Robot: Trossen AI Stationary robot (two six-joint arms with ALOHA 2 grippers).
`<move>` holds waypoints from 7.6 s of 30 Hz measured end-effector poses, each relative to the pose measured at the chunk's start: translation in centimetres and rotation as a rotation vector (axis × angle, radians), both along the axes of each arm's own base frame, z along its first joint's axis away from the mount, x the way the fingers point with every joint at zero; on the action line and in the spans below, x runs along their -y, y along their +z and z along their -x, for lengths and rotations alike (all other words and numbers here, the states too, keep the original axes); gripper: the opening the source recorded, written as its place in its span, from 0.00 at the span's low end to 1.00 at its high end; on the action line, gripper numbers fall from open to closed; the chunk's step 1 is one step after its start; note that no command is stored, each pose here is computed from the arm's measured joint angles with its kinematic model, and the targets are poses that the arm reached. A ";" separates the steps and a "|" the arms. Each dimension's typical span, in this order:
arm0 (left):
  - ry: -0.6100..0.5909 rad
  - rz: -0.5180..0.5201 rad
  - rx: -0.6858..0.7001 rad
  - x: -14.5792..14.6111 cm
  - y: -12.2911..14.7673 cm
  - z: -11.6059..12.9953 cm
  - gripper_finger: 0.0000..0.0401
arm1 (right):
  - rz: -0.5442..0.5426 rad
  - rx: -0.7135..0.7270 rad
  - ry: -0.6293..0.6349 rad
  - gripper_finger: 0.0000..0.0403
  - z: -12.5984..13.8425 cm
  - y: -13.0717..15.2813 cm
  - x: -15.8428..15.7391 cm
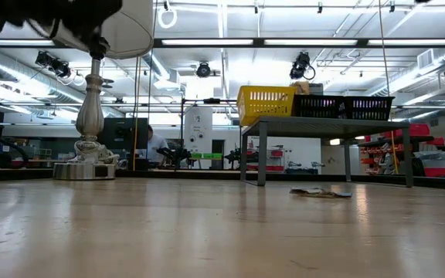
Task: Pick & Place Office Desk Supplies
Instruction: Return to Home Position
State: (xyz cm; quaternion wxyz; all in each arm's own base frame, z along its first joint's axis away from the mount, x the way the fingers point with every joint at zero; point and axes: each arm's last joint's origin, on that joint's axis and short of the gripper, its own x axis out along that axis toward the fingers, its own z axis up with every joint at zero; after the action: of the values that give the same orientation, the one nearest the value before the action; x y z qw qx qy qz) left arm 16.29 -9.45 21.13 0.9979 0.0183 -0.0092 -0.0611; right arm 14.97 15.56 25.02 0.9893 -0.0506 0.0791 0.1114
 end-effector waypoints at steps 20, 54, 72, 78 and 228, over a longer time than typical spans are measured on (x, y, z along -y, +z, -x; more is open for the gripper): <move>0.111 0.021 -0.084 -2.3 -4.8 3.8 0.53 | -0.171 0.316 0.088 0.43 4.9 -6.6 7.2; 0.178 0.076 -0.125 -8.8 -4.9 1.9 0.45 | -0.255 -0.086 -0.210 0.43 1.4 -10.6 14.5; 0.144 0.163 -0.106 -8.7 -4.7 1.8 0.45 | -0.364 -0.071 -0.317 0.43 1.4 -10.5 14.7; 0.053 0.135 -0.098 -8.4 -4.5 2.0 0.45 | -0.276 0.051 -0.035 0.43 1.6 -9.0 13.6; -0.028 0.119 -0.068 -8.3 -3.7 4.1 0.45 | -0.174 0.122 -0.016 0.43 5.6 -8.5 11.9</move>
State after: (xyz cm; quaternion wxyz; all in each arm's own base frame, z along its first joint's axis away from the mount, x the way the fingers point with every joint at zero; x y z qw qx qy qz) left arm 12.17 -1.11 17.43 0.9960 -0.0431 0.0208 -0.0751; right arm 9.35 3.68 16.54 0.9938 0.0292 0.0090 0.1067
